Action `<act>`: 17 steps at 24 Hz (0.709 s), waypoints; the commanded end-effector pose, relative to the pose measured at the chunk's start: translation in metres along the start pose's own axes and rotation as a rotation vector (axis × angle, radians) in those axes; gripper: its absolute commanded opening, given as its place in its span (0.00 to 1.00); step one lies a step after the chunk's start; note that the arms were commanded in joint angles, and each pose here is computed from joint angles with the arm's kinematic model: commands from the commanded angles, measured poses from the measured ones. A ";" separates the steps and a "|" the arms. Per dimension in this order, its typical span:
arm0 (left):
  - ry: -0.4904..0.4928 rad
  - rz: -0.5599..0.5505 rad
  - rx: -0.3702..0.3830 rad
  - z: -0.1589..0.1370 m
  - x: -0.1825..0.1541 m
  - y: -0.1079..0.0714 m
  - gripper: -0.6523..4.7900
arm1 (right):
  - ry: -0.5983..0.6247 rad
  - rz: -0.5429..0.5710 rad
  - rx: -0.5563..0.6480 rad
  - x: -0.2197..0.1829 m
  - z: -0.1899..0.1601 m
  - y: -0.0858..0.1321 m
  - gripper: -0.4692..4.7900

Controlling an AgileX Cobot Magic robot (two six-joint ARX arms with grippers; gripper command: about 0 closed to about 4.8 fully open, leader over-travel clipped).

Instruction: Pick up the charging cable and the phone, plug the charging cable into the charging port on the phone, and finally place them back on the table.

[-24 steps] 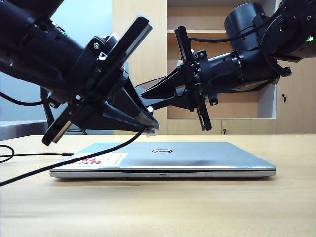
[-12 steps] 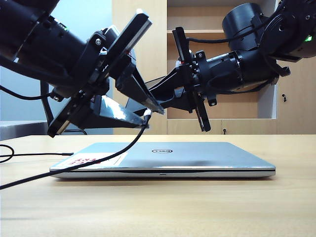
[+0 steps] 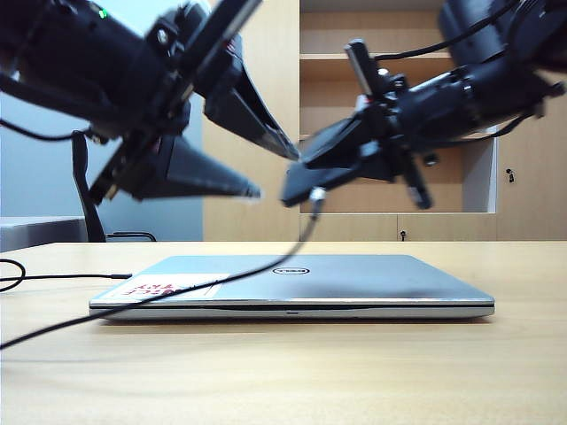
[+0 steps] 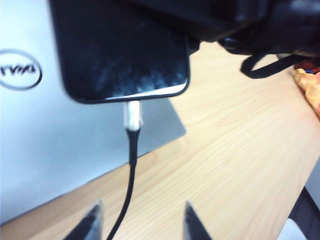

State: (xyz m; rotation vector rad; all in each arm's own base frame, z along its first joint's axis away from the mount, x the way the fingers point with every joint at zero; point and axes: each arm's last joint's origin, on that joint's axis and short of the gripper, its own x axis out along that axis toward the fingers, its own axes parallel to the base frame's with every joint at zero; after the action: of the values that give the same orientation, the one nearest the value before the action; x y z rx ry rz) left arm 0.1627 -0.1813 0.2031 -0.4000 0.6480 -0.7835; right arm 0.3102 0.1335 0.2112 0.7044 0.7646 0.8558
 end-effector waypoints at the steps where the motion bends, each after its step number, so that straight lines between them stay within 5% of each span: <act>1: -0.030 -0.019 0.026 0.005 -0.005 -0.004 0.33 | -0.019 -0.087 -0.009 -0.023 0.009 -0.002 0.08; 2: -0.041 -0.026 0.028 0.007 -0.007 -0.005 0.18 | -0.024 -0.124 0.015 -0.036 0.012 -0.005 0.08; 4: -0.046 -0.029 0.032 0.008 -0.007 -0.006 0.11 | -0.035 -0.157 0.032 -0.054 0.016 -0.009 0.08; 10: -0.048 0.022 0.105 0.020 -0.009 -0.001 0.11 | -0.048 -0.291 0.095 -0.115 0.026 -0.026 0.08; 17: -0.084 0.143 0.178 0.049 -0.017 0.018 0.11 | 0.049 -0.469 -0.011 -0.132 0.035 -0.025 0.08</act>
State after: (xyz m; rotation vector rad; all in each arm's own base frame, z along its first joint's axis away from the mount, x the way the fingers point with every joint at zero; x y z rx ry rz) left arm 0.1937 -0.1536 0.2321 -0.2436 0.5419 -0.6766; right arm 0.2886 0.0028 0.2451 0.5088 0.9414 0.4389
